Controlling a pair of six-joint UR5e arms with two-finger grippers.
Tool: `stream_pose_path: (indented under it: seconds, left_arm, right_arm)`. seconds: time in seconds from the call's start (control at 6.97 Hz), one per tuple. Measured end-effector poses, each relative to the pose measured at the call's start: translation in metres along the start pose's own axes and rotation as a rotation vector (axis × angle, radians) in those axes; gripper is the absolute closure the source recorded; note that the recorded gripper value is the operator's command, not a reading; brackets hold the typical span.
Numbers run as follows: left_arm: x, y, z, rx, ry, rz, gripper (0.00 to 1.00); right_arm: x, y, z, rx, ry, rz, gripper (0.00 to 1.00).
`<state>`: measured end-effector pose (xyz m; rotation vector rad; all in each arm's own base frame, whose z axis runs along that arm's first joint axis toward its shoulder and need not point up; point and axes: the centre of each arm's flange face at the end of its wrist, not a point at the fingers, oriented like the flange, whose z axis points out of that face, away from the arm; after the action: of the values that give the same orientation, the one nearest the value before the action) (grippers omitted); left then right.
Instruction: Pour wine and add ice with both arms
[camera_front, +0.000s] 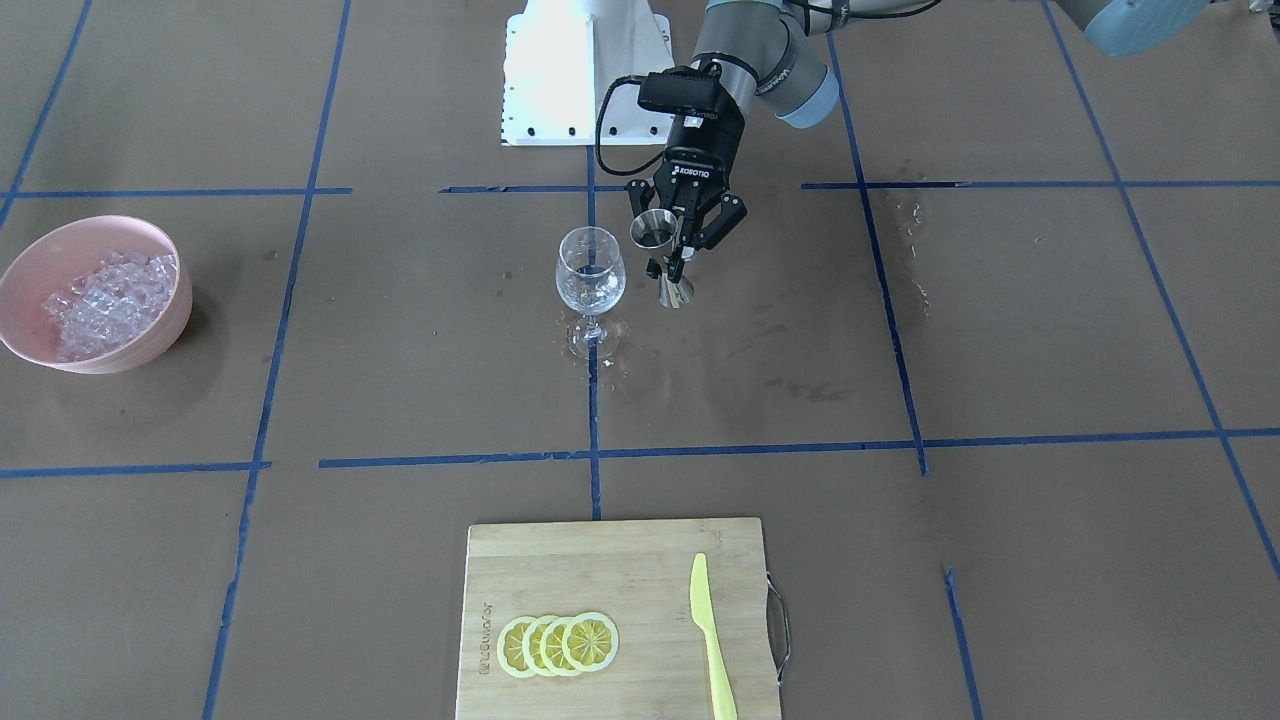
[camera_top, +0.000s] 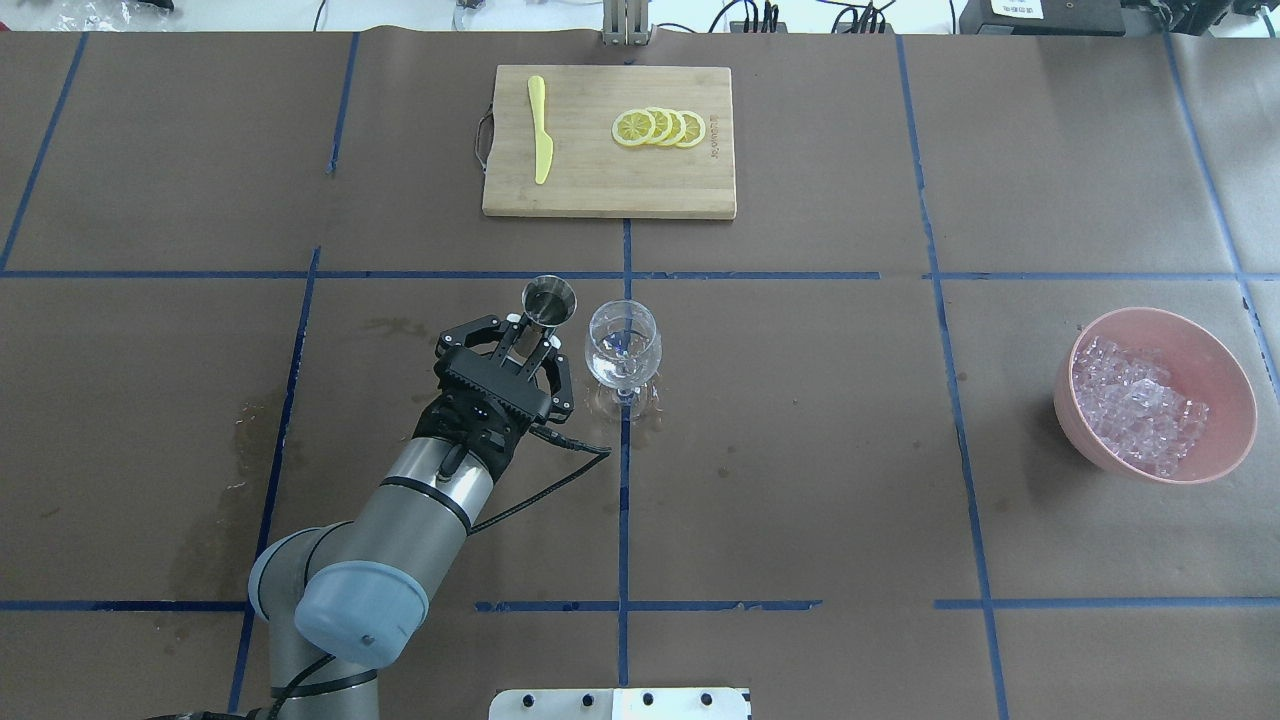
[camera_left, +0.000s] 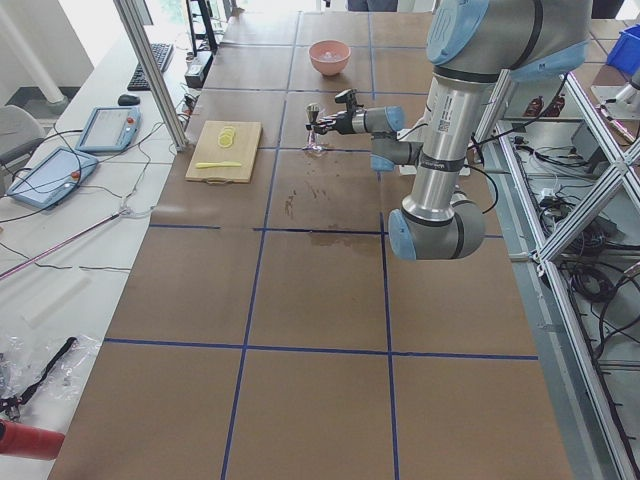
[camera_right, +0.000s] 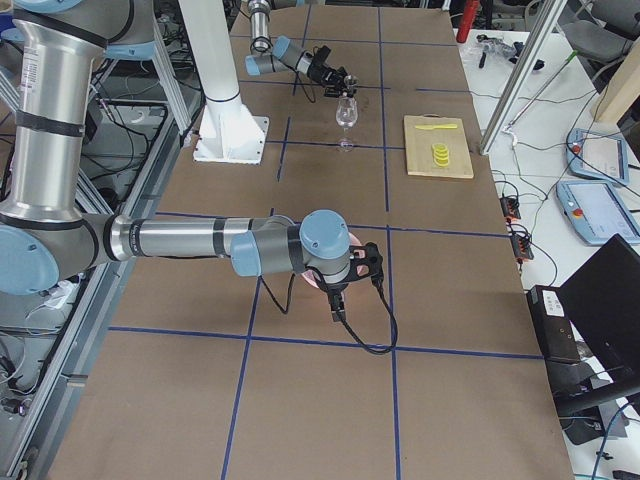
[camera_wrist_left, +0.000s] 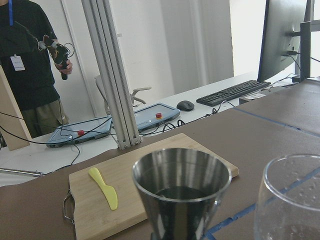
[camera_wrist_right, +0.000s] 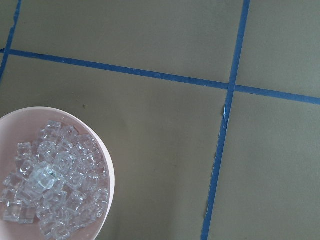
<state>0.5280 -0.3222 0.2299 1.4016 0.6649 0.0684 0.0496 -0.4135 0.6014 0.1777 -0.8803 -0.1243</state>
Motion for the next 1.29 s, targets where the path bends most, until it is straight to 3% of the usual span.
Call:
stream_pose_path:
  seconds: [0.72,1.29]
  left_arm:
    - [0.001,-0.013,0.004,0.015,-0.024,0.281,1.0]
    - [0.0,-0.024,0.004,0.028,-0.103,0.581,1.0]
  right_arm:
    - [0.005,0.003,0.004,-0.01,0.0,0.013,0.0]
    - [0.009,0.005,0.006,-0.014,0.0,0.022,0.0]
